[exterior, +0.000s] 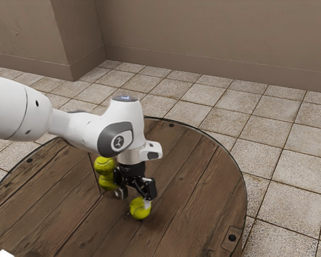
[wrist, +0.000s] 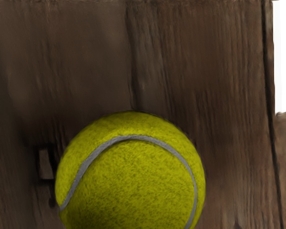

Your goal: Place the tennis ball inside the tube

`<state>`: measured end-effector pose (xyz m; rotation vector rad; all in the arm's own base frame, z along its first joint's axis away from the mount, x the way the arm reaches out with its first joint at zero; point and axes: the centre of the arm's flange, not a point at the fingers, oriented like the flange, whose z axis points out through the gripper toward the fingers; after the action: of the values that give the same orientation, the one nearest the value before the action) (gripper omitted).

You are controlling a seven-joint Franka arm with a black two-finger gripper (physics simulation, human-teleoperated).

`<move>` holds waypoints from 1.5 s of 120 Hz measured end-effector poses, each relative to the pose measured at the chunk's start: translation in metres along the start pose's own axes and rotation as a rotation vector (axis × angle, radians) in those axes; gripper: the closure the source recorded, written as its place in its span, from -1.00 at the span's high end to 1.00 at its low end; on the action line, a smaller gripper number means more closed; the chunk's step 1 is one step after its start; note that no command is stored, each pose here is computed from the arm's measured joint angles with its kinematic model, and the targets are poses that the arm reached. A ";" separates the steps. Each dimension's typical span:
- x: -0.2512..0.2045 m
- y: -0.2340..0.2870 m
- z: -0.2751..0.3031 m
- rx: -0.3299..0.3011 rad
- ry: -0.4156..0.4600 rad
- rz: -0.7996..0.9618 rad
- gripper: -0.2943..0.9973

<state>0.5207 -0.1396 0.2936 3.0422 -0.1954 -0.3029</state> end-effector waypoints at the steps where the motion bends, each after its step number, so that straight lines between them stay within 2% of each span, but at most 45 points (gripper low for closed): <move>1: 0.000 0.000 0.000 0.000 0.001 0.000 0.54; 40: 0.010 -0.012 0.020 -0.023 0.000 -0.014 0.54; 94: 0.017 -0.016 0.042 -0.019 -0.001 0.002 0.54; 129: 0.017 -0.017 0.042 -0.012 0.006 0.021 0.17; 148: 0.017 -0.015 0.042 -0.012 0.007 0.026 0.13; 163: 0.009 0.005 0.005 -0.028 0.052 0.061 0.05; 180: -0.004 0.026 -0.086 0.009 0.146 0.131 0.02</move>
<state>0.5312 -0.1589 0.3810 3.0257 -0.3851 -0.0701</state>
